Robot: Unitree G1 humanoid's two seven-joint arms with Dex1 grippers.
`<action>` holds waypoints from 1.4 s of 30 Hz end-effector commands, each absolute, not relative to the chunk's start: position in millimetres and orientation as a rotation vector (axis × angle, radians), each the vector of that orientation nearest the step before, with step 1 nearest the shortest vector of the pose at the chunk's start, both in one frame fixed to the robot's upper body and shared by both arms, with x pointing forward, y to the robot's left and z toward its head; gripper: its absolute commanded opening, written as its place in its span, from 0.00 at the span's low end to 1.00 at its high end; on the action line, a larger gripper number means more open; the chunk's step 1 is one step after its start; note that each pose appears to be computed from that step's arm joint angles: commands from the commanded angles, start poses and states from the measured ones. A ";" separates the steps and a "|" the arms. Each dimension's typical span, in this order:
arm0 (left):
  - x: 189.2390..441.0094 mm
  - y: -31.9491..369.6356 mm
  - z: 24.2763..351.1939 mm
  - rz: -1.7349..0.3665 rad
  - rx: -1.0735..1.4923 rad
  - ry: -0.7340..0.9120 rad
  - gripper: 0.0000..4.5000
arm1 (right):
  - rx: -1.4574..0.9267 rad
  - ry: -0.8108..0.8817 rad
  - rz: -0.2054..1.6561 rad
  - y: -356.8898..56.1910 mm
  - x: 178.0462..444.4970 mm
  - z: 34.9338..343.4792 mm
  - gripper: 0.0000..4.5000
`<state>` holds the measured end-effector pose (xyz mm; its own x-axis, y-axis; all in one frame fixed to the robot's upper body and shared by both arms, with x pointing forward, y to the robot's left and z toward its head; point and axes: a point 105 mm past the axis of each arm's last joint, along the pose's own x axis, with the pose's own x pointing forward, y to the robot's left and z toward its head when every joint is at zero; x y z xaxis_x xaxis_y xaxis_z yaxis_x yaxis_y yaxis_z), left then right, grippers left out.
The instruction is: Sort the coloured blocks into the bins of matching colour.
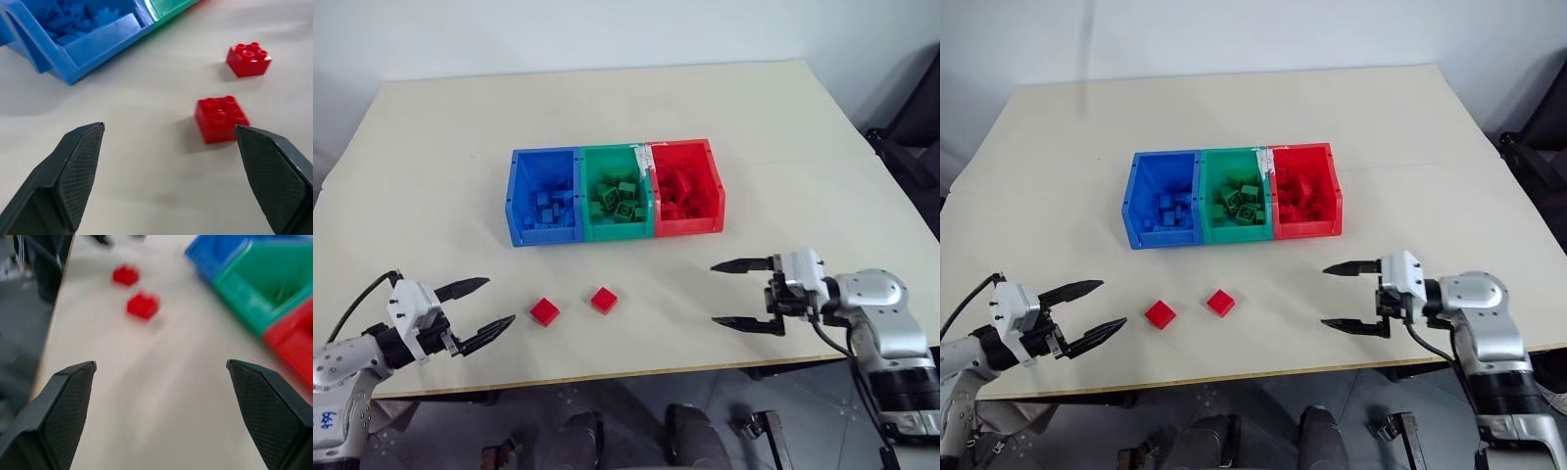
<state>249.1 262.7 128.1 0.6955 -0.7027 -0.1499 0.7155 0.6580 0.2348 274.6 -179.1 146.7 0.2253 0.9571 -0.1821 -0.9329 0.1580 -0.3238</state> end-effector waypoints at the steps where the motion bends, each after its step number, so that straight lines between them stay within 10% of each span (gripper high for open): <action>1: 247.2 268.6 134.7 -0.826 0.296 0.051 1.00 | -0.419 -0.114 1.333 -185.5 265.7 159.6 0.99; 15: 258.2 148.5 142.6 -1.024 0.283 0.244 1.00 | -0.360 -0.087 1.241 -181.2 246.4 150.0 0.99; 34: 287.7 85.9 112.4 -0.865 0.316 0.583 1.00 | -0.337 -0.086 1.196 -165.9 222.9 155.9 0.99; 42: 279.7 87.8 109.5 -0.912 0.359 0.608 0.55 | -0.335 -0.087 1.181 -163.8 220.5 154.1 1.00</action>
